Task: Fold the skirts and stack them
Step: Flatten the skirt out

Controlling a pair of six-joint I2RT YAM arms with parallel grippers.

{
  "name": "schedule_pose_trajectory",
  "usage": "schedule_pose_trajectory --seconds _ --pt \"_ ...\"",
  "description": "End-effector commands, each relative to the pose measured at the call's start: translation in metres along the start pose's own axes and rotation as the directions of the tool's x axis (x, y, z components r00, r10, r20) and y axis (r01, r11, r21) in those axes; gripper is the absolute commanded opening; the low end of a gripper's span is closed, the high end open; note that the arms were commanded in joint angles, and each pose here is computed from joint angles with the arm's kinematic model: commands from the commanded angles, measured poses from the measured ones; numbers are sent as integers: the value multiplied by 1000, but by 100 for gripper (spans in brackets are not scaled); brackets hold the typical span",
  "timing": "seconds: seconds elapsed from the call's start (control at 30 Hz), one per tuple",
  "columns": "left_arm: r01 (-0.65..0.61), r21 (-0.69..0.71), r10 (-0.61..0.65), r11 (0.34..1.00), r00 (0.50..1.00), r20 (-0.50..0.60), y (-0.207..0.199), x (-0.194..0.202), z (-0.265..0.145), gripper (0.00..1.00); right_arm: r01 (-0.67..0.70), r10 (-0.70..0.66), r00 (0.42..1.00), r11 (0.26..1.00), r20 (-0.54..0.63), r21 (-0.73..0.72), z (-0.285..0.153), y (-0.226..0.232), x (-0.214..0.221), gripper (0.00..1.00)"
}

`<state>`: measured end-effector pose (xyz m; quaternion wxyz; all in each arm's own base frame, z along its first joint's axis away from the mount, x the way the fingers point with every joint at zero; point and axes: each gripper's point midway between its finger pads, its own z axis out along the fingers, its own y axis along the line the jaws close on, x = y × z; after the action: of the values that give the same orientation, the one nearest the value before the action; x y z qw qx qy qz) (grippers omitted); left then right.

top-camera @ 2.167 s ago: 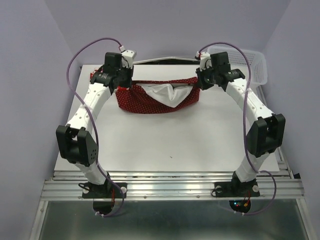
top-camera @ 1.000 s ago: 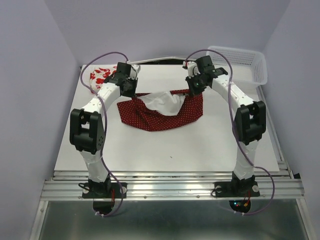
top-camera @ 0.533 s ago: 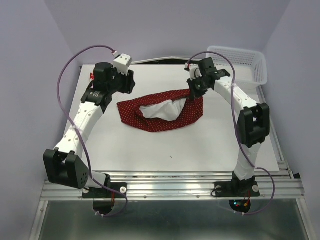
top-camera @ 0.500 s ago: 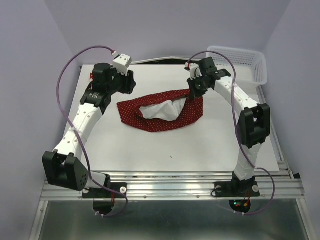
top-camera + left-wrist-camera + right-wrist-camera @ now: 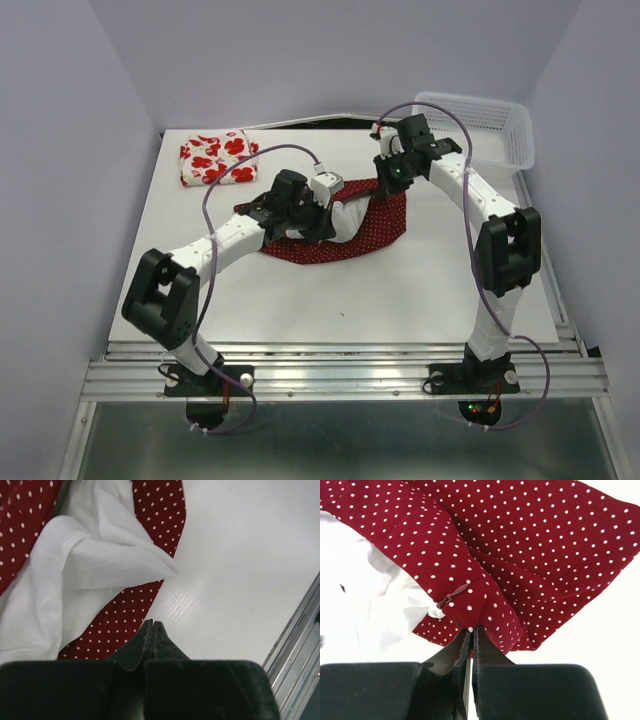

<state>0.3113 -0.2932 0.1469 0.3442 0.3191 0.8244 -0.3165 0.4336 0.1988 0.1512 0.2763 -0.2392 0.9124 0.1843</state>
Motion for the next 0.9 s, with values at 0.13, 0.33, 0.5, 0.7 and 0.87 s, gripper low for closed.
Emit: schedule_pose_trajectory --seconds 0.13,0.33,0.5,0.7,0.87 --pt "85 -57 -77 995 989 129 24 -45 40 0 8 -4 997 999 77 -49 -23 18 -19 1" --pt "134 -96 -104 986 958 268 52 -87 48 0 20 -13 998 994 61 -103 -31 30 -9 1" --pt "115 -136 -66 984 944 323 60 -107 44 0 35 -26 998 987 61 -156 -39 46 0 1" --pt "160 -169 -101 973 945 310 76 -102 64 0 81 -51 991 964 124 -252 -60 73 -6 1" --pt "239 -174 -202 955 958 205 82 -72 96 0 166 -108 975 933 193 -318 -85 91 -20 1"
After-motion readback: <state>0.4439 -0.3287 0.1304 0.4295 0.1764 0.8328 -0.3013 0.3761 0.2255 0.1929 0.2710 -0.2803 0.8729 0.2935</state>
